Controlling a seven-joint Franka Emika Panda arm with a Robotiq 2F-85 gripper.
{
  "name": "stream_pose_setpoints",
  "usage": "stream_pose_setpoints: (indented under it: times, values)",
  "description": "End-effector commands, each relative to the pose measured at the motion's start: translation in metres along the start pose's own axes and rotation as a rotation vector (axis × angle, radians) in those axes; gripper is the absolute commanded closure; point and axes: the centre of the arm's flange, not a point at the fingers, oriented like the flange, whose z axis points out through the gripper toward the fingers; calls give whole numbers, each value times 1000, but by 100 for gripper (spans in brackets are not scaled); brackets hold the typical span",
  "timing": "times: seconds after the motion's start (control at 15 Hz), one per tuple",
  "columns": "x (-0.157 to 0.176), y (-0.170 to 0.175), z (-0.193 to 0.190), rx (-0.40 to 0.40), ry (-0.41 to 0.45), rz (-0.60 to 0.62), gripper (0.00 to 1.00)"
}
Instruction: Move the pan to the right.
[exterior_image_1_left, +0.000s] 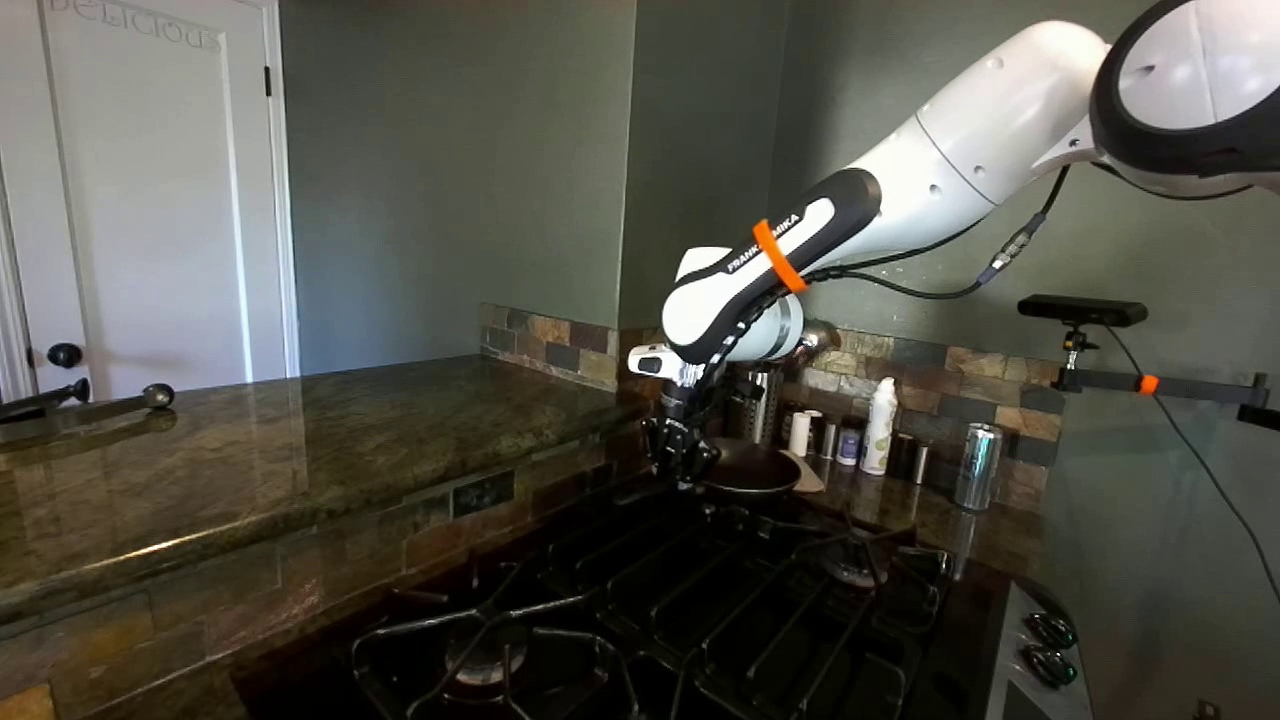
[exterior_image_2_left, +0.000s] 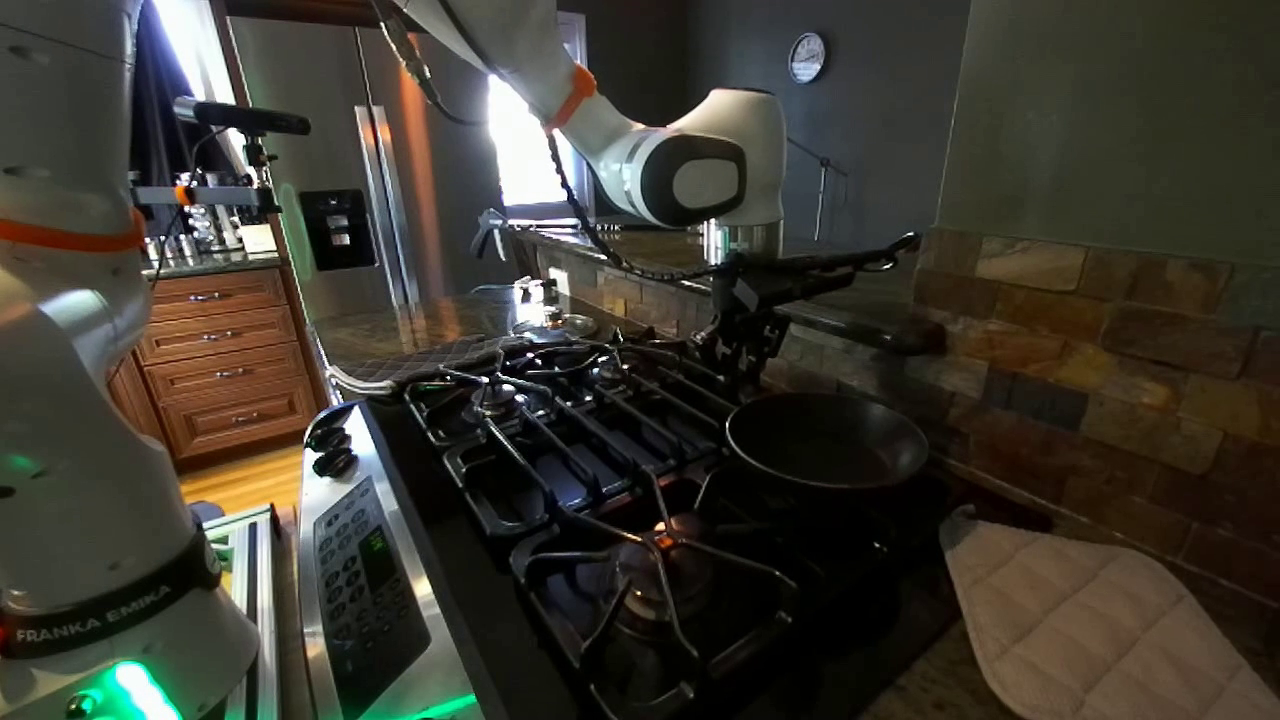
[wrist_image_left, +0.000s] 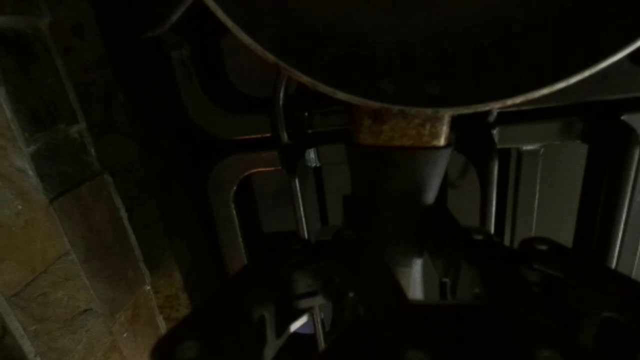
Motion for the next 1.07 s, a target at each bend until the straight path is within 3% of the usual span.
stream_pose_setpoints:
  times: [0.0, 0.13, 0.47, 0.67, 1.0]
  values:
    - [-1, 8, 3, -3, 21, -5, 42]
    - [-2, 7, -2, -11, 28, 6, 36]
    - [-2, 5, -7, -16, 32, 23, 0]
    - [-1, 2, -12, -6, 50, 52, 0]
    - [-6, -6, -25, -10, 48, 293, 0]
